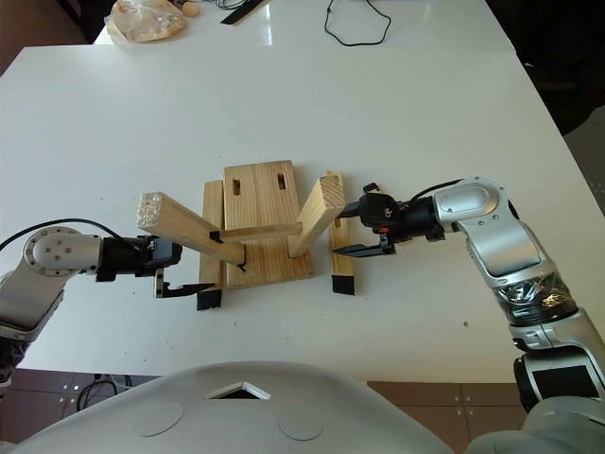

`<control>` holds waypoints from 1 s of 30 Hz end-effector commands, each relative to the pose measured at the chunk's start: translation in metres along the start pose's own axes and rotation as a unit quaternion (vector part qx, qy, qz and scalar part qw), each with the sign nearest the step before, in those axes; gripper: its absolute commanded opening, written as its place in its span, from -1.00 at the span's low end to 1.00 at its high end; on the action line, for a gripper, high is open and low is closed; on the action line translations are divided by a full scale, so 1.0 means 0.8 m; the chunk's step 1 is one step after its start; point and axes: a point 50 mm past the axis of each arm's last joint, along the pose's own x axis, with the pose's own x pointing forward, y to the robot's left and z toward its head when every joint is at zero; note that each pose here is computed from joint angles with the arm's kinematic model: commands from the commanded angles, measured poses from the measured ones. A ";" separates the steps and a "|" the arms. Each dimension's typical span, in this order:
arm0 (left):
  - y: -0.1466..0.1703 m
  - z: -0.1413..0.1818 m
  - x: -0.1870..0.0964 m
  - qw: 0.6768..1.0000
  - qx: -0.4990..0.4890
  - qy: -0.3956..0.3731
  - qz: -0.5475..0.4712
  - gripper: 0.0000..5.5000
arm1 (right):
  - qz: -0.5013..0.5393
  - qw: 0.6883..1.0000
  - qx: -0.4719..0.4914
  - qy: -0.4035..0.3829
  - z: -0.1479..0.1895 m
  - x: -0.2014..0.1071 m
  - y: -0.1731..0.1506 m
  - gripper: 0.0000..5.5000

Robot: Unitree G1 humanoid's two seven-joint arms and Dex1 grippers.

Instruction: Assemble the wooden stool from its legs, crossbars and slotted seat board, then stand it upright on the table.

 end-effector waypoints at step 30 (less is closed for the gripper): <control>-0.012 -0.093 -0.058 0.985 -0.094 0.121 0.080 0.96 | -0.121 0.974 0.171 0.092 -0.128 -0.064 0.034 0.16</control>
